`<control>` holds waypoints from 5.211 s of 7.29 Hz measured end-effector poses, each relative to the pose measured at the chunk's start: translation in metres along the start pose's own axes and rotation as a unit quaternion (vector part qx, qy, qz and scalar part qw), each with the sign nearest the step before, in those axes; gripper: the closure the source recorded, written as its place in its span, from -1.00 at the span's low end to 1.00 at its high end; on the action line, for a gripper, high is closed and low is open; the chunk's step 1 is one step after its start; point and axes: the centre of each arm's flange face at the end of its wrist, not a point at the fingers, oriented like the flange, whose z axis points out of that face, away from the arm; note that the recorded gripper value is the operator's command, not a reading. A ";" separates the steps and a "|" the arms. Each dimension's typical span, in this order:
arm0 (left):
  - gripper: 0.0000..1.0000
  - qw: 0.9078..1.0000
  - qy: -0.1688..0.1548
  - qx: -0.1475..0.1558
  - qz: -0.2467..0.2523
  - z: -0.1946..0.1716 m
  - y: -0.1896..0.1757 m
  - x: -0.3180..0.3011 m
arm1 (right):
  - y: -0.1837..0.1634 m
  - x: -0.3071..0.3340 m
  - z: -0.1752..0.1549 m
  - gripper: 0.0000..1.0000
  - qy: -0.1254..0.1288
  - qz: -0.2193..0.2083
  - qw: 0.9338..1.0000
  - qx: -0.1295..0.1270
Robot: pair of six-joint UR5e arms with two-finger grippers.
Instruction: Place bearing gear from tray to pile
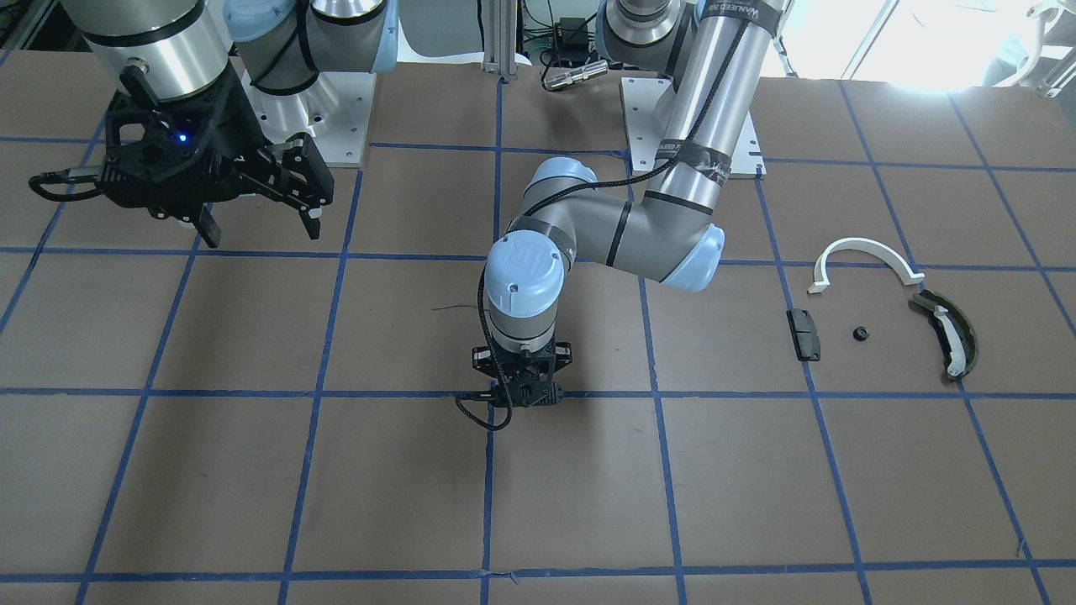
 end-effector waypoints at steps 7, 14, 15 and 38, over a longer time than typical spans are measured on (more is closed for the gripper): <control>1.00 0.993 -0.049 -0.056 0.090 -0.093 -0.055 -0.337 | 0.000 0.001 0.000 -1.00 0.000 0.001 1.000 0.000; 1.00 0.995 0.010 -0.055 0.085 0.001 0.038 -0.589 | 0.000 0.002 0.000 -1.00 0.000 0.002 1.000 0.000; 1.00 0.995 0.014 -0.049 0.086 0.002 0.038 -0.582 | 0.000 0.002 0.000 -1.00 0.000 0.002 1.000 0.000; -0.99 0.998 -0.009 0.021 0.055 -0.334 0.067 -0.212 | -0.005 0.005 -0.011 -1.00 0.005 0.048 0.999 0.016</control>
